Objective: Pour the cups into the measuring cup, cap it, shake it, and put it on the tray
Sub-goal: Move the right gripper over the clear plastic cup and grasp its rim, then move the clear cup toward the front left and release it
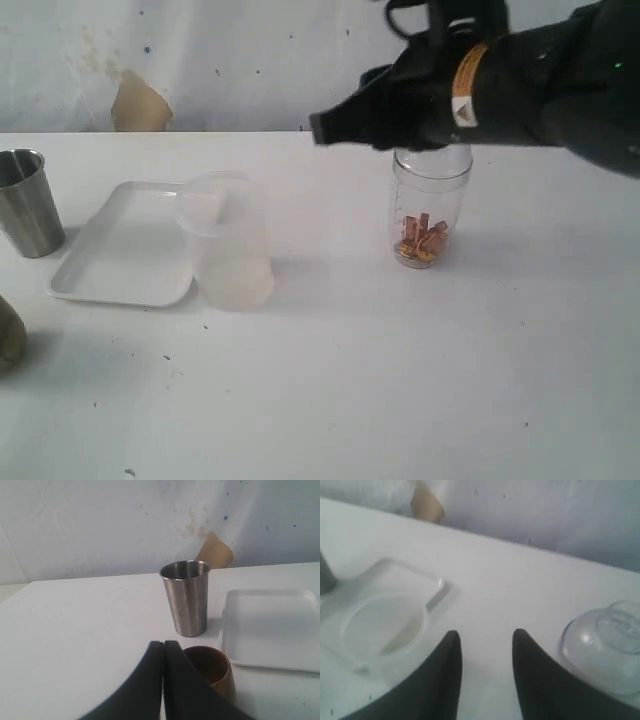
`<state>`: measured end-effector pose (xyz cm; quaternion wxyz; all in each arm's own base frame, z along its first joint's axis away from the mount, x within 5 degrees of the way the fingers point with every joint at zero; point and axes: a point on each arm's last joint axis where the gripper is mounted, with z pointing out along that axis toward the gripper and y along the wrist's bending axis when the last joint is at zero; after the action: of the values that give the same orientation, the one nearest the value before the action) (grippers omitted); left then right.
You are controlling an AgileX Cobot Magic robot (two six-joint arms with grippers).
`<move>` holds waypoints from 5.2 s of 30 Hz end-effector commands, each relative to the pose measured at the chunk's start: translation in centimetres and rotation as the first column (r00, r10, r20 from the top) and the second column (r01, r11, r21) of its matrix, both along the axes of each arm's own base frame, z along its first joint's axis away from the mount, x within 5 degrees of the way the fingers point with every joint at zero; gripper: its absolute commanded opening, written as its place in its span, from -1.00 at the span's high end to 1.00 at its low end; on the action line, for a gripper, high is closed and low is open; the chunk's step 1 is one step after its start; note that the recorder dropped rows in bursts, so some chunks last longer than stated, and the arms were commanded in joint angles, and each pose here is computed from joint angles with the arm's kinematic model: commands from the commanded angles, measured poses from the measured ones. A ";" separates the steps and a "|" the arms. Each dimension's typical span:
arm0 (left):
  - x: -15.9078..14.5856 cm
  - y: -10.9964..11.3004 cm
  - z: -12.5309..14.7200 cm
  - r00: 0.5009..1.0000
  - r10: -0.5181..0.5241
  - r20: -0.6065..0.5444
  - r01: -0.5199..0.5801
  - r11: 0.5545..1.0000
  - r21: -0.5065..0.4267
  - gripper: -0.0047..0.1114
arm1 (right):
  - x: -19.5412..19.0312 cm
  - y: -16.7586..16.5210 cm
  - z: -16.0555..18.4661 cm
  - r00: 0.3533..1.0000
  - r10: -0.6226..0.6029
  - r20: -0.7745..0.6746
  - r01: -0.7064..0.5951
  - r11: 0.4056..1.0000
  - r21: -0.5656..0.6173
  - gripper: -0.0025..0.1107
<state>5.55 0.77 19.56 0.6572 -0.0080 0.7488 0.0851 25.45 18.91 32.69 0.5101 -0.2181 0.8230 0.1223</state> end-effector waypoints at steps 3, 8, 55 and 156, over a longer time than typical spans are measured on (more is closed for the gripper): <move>0.0 0.0 -0.1 1.000 -0.005 0.009 0.005 1.000 -0.008 0.90 | -4.4 3.8 -0.4 0.991 0.117 -0.061 -0.122 0.989 -0.089 0.44; 0.0 0.0 -0.1 1.000 -0.005 0.009 0.005 1.000 -0.008 0.90 | -4.6 2.5 -1.8 0.985 -0.027 -0.171 -0.003 0.985 -0.174 0.44; 0.0 0.0 -0.1 1.000 -0.005 0.009 0.005 1.000 -0.008 0.90 | 12.1 11.8 -8.1 0.840 -0.068 -0.538 0.014 0.994 -0.104 -0.05; 0.0 0.0 -0.1 1.000 -0.005 0.009 0.005 1.000 -0.008 0.90 | -0.8 11.1 7.0 0.898 0.404 -0.176 -0.435 0.879 -0.198 0.06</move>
<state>5.55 0.77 19.56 0.6572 -0.0080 0.7488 0.0851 25.02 31.41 37.77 0.3491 -0.4495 0.8056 0.1648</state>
